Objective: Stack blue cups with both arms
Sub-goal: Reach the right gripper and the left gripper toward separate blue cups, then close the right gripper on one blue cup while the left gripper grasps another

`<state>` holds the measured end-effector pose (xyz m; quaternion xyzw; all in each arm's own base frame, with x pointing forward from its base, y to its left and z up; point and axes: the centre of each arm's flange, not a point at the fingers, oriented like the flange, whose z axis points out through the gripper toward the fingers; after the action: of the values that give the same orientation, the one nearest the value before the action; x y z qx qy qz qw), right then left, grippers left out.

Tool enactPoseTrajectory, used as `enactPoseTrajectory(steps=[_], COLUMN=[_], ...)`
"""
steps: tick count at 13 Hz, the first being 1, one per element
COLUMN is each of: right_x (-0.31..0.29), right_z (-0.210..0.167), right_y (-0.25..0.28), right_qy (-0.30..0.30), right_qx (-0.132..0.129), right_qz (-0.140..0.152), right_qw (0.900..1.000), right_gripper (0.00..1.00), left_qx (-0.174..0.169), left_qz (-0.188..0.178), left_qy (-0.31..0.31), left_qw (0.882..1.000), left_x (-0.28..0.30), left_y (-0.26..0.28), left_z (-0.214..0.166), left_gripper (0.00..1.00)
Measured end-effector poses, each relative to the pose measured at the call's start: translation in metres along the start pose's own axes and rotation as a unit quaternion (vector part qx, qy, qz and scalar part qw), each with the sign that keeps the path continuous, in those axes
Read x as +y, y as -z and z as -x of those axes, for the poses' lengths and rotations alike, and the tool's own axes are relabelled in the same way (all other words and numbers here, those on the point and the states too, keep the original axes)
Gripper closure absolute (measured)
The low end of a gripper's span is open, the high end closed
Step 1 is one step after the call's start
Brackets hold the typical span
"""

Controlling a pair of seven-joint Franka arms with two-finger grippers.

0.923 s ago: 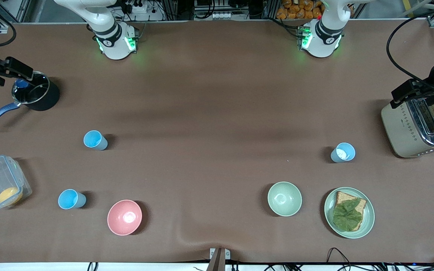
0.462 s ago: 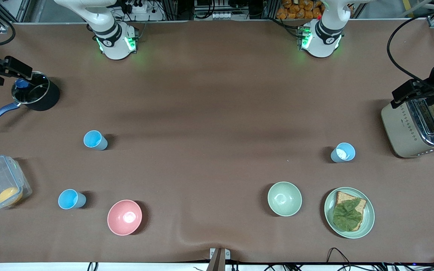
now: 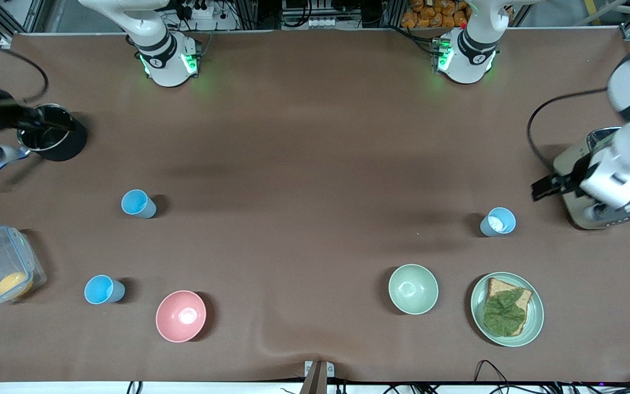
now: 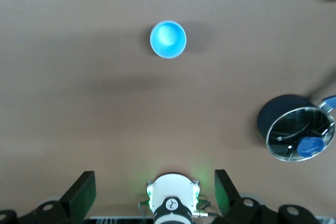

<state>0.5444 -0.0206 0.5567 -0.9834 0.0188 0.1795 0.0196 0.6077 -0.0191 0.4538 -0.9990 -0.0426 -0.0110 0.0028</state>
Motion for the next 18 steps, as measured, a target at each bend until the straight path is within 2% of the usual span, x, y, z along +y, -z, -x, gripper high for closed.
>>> enactPoseTrajectory(steps=[2, 4, 7, 9, 11, 12, 13, 14, 17, 18], right_x=[0.016, 0.035, 0.051, 0.053, 0.055, 0.056, 0.056, 0.054, 0.04, 0.039], right_z=[-0.021, -0.036, -0.063, -0.095, -0.132, -0.147, -0.157, -0.165, -0.186, -0.19], right_y=[-0.023, -0.039, -0.071, -0.1, -0.138, -0.16, -0.178, -0.193, -0.23, -0.243], right_qy=[-0.015, -0.034, -0.048, -0.05, -0.051, -0.051, -0.051, -0.049, -0.038, -0.037], right_qx=[-0.026, -0.044, -0.071, -0.074, -0.066, -0.07, -0.08, -0.089, -0.095, -0.101], right_qz=[-0.003, -0.006, -0.007, -0.002, 0.004, 0.006, 0.008, 0.009, 0.016, 0.017], right_qw=[1.0, 0.998, 0.996, 0.996, 0.997, 0.996, 0.995, 0.995, 0.995, 0.994], right_gripper=[0.0, 0.0, 0.0, 0.0, 0.0, 0.0, 0.0, 0.0, 0.0, 0.0], left_qx=[0.012, 0.008, 0.001, -0.002, 0.002, 0.004, 0.004, 0.003, 0.002, 0.002], left_qz=[0.003, 0.004, 0.007, 0.008, 0.009, 0.009, 0.01, 0.01, 0.011, 0.011], left_qy=[0.009, 0.016, 0.022, 0.023, 0.022, 0.022, 0.022, 0.022, 0.02, 0.019], left_qw=[1.0, 1.0, 1.0, 1.0, 1.0, 1.0, 1.0, 1.0, 1.0, 1.0], left_x=[-0.012, -0.021, -0.032, -0.033, -0.033, -0.033, -0.033, -0.033, -0.03, -0.029], left_y=[-0.063, -0.117, -0.169, -0.185, -0.199, -0.207, -0.216, -0.222, -0.226, -0.226], left_z=[0.006, 0.009, 0.005, 0.006, 0.011, 0.015, 0.019, 0.022, 0.023, 0.023], left_gripper=[0.0, 0.0, 0.0, 0.01, 0.05, 0.12, 0.12, 0.19, 0.55, 0.64])
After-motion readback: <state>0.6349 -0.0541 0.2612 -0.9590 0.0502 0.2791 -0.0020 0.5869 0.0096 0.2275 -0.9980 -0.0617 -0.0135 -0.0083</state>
